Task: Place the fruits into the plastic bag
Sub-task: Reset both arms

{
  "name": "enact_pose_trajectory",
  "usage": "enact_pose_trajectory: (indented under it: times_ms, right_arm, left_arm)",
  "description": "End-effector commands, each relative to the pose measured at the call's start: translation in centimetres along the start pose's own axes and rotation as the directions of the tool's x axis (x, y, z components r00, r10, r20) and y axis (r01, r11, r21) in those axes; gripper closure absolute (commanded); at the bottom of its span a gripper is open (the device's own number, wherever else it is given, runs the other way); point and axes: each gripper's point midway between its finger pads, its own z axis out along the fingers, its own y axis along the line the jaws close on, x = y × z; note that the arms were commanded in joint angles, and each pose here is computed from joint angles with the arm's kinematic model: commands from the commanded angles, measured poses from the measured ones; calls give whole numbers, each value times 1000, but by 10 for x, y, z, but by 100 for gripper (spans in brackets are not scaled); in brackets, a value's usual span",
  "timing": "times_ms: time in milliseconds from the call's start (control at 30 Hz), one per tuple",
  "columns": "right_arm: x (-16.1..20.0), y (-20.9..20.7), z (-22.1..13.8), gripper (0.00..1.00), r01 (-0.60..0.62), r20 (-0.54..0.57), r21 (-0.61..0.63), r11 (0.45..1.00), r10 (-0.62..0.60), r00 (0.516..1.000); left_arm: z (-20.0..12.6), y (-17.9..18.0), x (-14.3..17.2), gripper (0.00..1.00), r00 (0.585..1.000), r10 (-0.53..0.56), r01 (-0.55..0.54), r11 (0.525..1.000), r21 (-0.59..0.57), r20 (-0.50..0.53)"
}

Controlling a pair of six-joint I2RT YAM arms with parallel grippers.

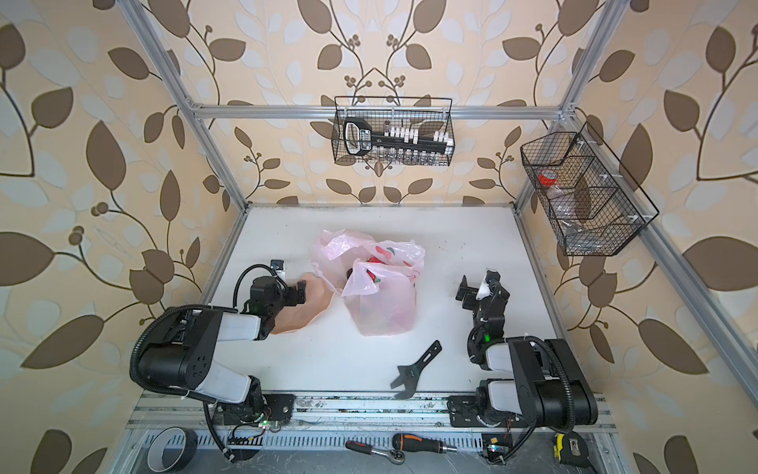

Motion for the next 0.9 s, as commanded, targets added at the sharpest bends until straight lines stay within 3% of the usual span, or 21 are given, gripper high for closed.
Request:
enact_pose_trajectory:
  times_ms: [0,867]
  right_arm:
    - [-12,4,5,0,52,24,24,998,-53,998]
    - [-11,6,7,0,55,18,15,998,-55,998]
  left_arm:
    - [4,1,-29,1,998,-29,28,999,21,64]
    - [3,1,-29,1,997,-30,28,999,22,65]
